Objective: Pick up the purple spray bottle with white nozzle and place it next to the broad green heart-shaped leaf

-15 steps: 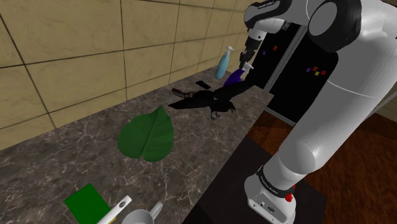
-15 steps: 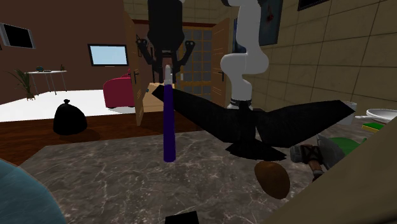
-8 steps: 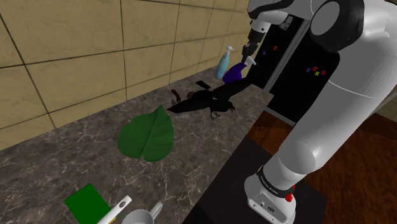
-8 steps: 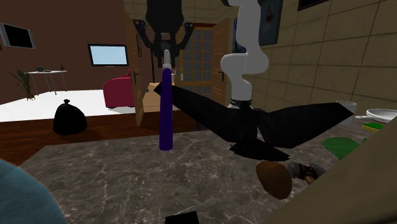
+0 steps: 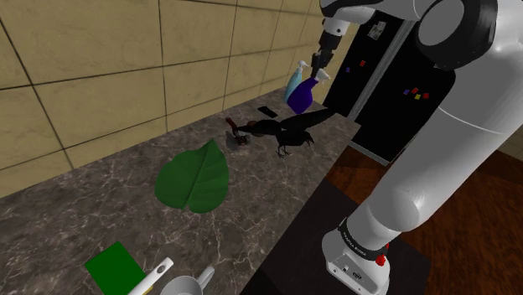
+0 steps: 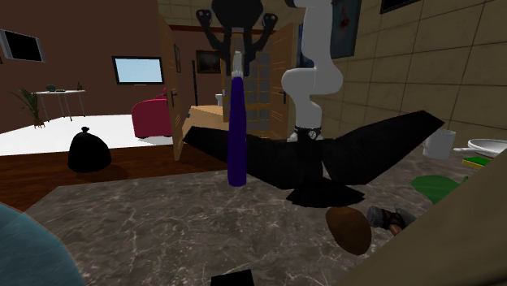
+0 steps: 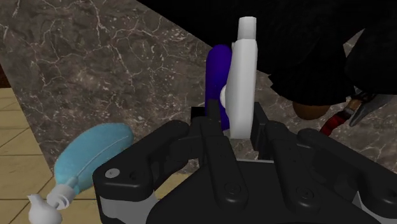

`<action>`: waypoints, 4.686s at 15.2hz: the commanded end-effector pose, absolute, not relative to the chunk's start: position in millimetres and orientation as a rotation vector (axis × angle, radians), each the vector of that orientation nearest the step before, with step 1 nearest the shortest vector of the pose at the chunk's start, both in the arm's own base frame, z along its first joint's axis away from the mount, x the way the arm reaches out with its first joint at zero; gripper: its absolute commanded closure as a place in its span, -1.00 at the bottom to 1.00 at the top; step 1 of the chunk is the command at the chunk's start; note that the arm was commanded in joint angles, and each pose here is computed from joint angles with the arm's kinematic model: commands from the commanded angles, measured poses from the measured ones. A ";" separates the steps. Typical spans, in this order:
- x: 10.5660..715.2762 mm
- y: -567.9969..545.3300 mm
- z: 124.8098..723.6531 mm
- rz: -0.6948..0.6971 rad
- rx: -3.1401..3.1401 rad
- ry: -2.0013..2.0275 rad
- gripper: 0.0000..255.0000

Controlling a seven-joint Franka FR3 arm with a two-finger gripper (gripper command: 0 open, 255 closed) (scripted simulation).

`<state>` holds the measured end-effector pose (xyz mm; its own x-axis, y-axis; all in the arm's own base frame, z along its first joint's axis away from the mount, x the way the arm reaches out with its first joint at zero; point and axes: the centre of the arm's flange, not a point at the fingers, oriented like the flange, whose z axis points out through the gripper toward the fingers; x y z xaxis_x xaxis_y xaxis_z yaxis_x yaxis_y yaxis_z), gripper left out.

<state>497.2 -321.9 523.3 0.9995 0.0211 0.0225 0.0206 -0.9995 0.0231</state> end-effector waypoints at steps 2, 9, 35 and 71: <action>516.3 -286.0 522.8 0.036 3.118 0.031 1.00; 555.3 -202.2 523.0 0.036 3.118 0.031 1.00; 667.5 38.6 492.1 0.036 3.118 0.031 1.00; 666.3 39.7 482.7 0.036 3.118 0.031 -1.00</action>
